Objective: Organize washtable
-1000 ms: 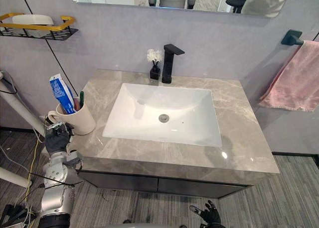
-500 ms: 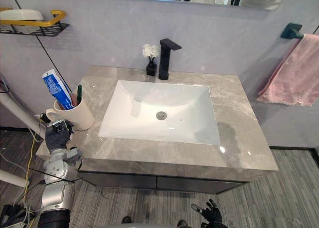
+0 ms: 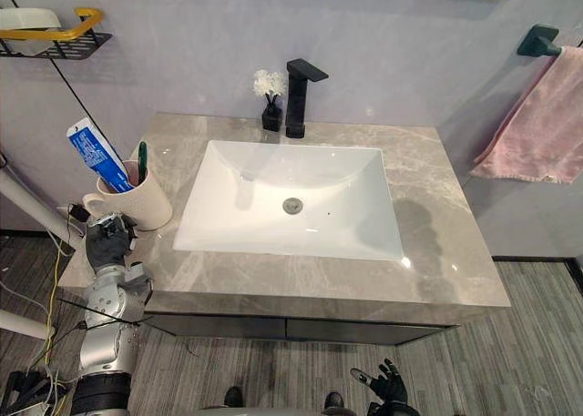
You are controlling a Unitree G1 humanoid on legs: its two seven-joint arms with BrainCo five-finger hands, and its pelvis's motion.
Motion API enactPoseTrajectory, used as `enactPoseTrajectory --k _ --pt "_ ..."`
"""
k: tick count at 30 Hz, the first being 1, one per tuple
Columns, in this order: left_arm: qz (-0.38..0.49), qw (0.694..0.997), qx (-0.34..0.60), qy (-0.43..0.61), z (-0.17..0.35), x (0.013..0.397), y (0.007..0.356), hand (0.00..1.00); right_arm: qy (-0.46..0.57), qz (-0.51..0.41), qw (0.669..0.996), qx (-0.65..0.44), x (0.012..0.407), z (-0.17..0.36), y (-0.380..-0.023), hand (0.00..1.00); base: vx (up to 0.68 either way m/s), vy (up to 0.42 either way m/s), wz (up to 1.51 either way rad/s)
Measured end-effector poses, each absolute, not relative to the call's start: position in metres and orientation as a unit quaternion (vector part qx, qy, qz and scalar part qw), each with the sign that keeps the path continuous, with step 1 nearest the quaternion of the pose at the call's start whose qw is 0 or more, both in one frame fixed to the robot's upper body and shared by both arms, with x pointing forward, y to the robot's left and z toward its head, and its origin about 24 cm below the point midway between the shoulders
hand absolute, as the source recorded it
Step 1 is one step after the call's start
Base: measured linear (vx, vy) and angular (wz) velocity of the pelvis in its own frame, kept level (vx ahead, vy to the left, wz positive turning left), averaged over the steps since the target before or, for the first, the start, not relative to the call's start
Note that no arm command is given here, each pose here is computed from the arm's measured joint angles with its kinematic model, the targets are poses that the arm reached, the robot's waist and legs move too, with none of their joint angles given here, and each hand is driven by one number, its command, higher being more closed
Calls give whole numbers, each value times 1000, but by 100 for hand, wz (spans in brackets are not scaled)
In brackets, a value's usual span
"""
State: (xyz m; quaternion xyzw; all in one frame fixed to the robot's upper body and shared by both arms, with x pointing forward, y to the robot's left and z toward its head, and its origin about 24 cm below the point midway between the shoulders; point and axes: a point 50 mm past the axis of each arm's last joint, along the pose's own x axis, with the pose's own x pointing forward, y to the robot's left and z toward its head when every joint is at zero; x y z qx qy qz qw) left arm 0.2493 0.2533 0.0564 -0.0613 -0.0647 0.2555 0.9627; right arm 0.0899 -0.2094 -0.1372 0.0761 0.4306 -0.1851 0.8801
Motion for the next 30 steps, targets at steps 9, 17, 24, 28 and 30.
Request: enactPoseTrajectory --k 9,17,24,28,30 --pt "254 961 -62 -89 71 261 255 100 411 -192 888 72 97 -131 -215 0 -11 -3 -2" --pt "286 952 -48 -99 81 269 276 100 408 -194 890 66 98 -130 -220 0 -14 -8 -6" --pt "300 946 -46 -112 89 270 283 100 398 -203 893 64 99 -126 -225 0 -34 -13 -4" --pt "302 945 -46 -117 92 271 286 100 396 -203 893 63 100 -125 -226 0 0 0 0" --pt "307 943 -49 -120 94 273 288 100 396 -203 893 63 100 -125 -226 0 0 0 0"
